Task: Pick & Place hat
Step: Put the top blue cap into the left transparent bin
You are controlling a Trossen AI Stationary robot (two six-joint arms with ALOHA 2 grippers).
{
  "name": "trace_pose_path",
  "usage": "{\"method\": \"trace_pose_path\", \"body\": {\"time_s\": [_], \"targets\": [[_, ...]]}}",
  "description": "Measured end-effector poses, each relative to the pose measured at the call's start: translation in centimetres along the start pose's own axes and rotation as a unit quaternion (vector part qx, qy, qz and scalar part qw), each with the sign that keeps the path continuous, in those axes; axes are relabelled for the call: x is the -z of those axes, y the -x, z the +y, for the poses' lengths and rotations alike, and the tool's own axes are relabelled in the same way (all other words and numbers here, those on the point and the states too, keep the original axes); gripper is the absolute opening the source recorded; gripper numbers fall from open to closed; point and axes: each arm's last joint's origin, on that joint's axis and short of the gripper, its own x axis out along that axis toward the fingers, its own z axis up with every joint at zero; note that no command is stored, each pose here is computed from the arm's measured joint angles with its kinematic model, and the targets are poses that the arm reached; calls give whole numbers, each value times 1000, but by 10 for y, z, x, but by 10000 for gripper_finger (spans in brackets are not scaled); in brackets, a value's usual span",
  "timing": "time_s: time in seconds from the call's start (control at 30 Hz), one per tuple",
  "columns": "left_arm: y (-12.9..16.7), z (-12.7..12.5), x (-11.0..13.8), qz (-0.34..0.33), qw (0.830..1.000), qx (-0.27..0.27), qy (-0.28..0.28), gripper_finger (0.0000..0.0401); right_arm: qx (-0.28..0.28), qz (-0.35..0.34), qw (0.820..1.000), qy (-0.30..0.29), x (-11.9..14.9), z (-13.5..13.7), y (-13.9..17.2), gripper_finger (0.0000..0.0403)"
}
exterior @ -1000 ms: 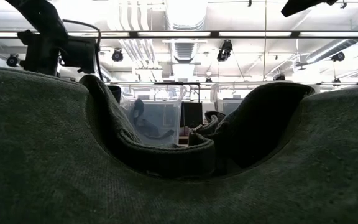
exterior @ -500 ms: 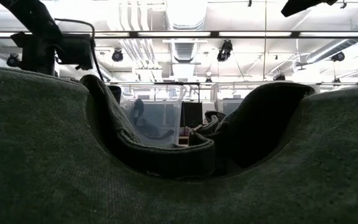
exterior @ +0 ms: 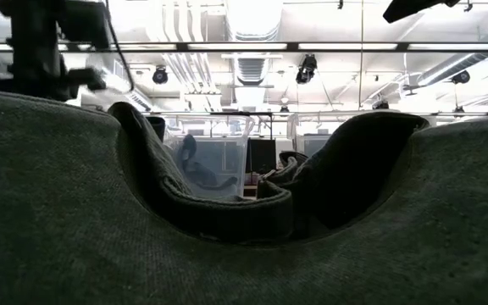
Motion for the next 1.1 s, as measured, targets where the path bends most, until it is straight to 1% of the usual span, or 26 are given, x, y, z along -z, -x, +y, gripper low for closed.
{"method": "trace_pose_path", "body": {"time_s": [0.07, 0.3, 0.47, 0.63, 0.73, 0.83, 0.9, 0.97, 1.1], "targets": [[15, -1, -1, -20, 1000, 11, 1, 4, 0, 0, 1000, 0, 0, 0, 0, 79], [72, 1, -2, -91, 996, -11, 3, 4, 1, -2, 1000, -2, 0, 0, 0, 72], [106, 1, -3, -136, 991, -2, 5, 4, 0, -3, 1000, -4, 0, 0, 0, 78], [133, -4, -5, -193, 981, 35, 0, 4, -1, -4, 1000, -7, -1, 1, 0, 82], [143, -9, -7, -215, 976, 45, -7, 4, -2, -5, 1000, -8, -1, 1, 0, 78], [151, -15, -8, -231, 971, 48, -26, 4, -2, -5, 1000, -8, -1, 1, 0, 73], [154, -21, -10, -242, 967, 69, -43, 4, -2, -5, 1000, -8, -1, 1, 0, 72], [157, -31, -11, -257, 957, 113, -67, 4, -2, -5, 1000, -8, -1, 1, 0, 74], [166, -53, -14, -284, 925, 212, -133, 4, -2, -5, 1000, -6, -1, 1, 0, 79]]}}
